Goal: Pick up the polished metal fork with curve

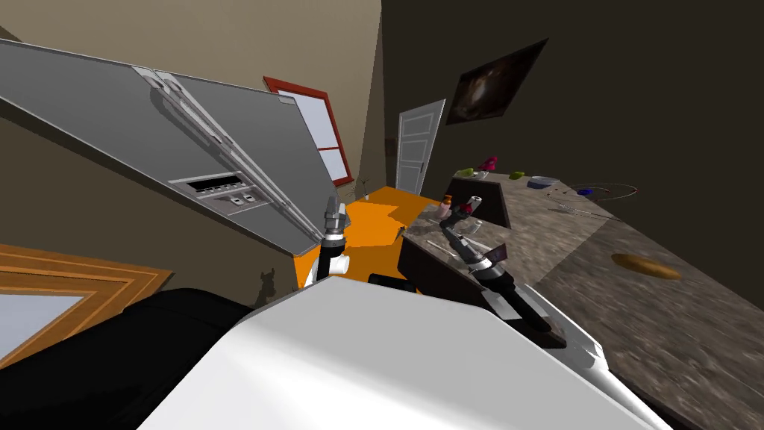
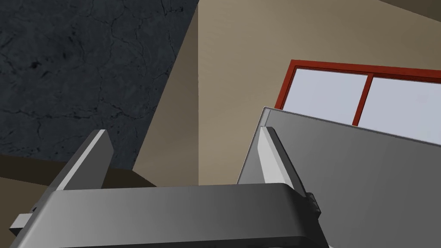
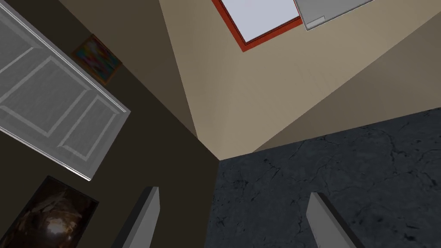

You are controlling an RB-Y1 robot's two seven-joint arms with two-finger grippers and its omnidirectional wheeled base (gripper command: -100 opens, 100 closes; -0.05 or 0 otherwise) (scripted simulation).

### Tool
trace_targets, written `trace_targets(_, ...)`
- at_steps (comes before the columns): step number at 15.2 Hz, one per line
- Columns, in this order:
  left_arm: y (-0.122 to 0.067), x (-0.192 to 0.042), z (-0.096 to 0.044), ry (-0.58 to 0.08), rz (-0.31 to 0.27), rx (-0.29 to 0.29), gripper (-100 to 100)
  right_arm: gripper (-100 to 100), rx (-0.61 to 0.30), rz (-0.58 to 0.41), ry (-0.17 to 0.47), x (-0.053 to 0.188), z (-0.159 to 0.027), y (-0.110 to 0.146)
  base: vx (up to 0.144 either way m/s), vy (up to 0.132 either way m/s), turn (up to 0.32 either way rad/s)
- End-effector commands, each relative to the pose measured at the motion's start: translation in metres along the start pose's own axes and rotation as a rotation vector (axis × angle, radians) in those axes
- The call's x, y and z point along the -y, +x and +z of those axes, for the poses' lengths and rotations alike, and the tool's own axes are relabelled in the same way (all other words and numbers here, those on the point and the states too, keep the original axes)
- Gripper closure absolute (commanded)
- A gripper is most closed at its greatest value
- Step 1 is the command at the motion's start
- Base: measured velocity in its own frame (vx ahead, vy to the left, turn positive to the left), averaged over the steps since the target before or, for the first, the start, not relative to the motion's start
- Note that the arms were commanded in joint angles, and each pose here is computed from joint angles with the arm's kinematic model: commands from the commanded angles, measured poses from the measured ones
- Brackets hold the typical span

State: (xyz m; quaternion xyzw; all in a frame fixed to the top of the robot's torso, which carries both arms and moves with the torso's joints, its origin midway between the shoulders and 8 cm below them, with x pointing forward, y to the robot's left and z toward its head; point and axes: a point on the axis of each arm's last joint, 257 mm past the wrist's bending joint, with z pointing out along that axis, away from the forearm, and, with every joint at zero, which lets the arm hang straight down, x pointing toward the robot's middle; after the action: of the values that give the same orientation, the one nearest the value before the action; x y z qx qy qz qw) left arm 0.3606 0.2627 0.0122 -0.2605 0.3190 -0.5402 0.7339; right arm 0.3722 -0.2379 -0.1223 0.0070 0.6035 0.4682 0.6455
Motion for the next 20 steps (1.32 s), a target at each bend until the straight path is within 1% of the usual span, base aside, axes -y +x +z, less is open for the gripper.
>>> trace_targets(1, 0.0, 0.0, 0.0, 0.0, 0.0, 0.0, 0, -100, -0.066, -0.028, 0.026, 0.017, -0.011, 0.011, 0.025, 0.015, 0.187)
trace_targets(2, 0.0, 0.0, 0.0, 0.0, 0.0, 0.0, 0, -100, -0.07, -0.03, 0.025, 0.017, -0.011, 0.011, 0.019, 0.007, 0.041)
trace_targets(3, 0.0, 0.0, 0.0, 0.0, 0.0, 0.0, 0, -100, -0.126, -0.051, 0.046, 0.029, -0.02, 0.023, 0.02, 0.011, 0.12)
trace_targets(4, 0.0, 0.0, 0.0, 0.0, 0.0, 0.0, 0, -100, -0.143, -0.061, 0.051, 0.033, -0.022, 0.023, 0.019, 0.012, 0.152)
trace_targets(5, 0.0, 0.0, 0.0, 0.0, 0.0, 0.0, 0, -100, -0.193, -0.08, 0.059, 0.04, -0.029, 0.033, 0.021, 0.02, 0.227)
trace_targets(6, 0.0, 0.0, 0.0, 0.0, 0.0, 0.0, 0, -100, -0.216, -0.093, 0.077, 0.049, -0.035, 0.033, 0.018, 0.019, 0.173)
trace_targets(7, 0.0, 0.0, 0.0, 0.0, 0.0, 0.0, 0, -100, -0.266, -0.111, 0.089, 0.058, -0.044, 0.043, 0.02, 0.022, 0.203)
trace_targets(8, 0.0, 0.0, 0.0, 0.0, 0.0, 0.0, 0, -100, -0.29, -0.126, 0.102, 0.065, -0.05, 0.042, 0.022, 0.019, 0.161)
trace_targets(9, 0.0, 0.0, 0.0, 0.0, 0.0, 0.0, 0, -100, -0.29, -0.126, 0.104, 0.066, -0.05, 0.042, 0.016, 0.01, 0.044)
trace_targets(10, 0.0, 0.0, 0.0, 0.0, 0.0, 0.0, 0, -100, -0.353, -0.15, 0.132, 0.081, -0.066, 0.05, 0.015, 0.016, 0.135)
trace_targets(11, 0.0, 0.0, 0.0, 0.0, 0.0, 0.0, 0, -100, -0.364, -0.158, 0.132, 0.082, -0.067, 0.048, 0.014, 0.017, 0.161)
trace_targets(12, 0.0, 0.0, 0.0, 0.0, 0.0, 0.0, 0, -100, -0.414, -0.175, 0.151, 0.093, -0.08, 0.057, 0.013, 0.024, 0.207)
trace_targets(13, 0.0, 0.0, 0.0, 0.0, 0.0, 0.0, 0, -100, -0.434, -0.189, 0.16, 0.098, -0.085, 0.054, 0.013, 0.021, 0.17)
trace_targets(14, 0.0, 0.0, 0.0, 0.0, 0.0, 0.0, 0, -100, -0.437, -0.191, 0.16, 0.098, -0.085, 0.053, 0.011, 0.012, 0.058)
trace_targets(15, 0.0, 0.0, 0.0, 0.0, 0.0, 0.0, 0, -100, -0.497, -0.215, 0.178, 0.11, -0.101, 0.059, 0.011, 0.022, 0.147)
trace_targets(16, 0.0, 0.0, 0.0, 0.0, 0.0, 0.0, 0, -100, -0.51, -0.224, 0.188, 0.114, -0.105, 0.056, 0.01, 0.024, 0.172)
trace_targets(17, 0.0, 0.0, 0.0, 0.0, 0.0, 0.0, 0, -100, -0.51, -0.224, 0.188, 0.114, -0.105, 0.056, 0.007, 0.013, 0.053)
trace_targets(18, 0.0, 0.0, 0.0, 0.0, 0.0, 0.0, 0, -100, -0.572, -0.247, 0.216, 0.129, -0.124, 0.059, 0.007, 0.021, 0.127)
trace_targets(19, 0.0, 0.0, 0.0, 0.0, 0.0, 0.0, 0, -100, -0.581, -0.255, 0.216, 0.129, -0.126, 0.057, 0.007, 0.025, 0.14)
trace_targets(20, 0.0, 0.0, 0.0, 0.0, 0.0, 0.0, 0, -100, -0.638, -0.274, 0.244, 0.142, -0.145, 0.06, 0.004, 0.032, 0.185)
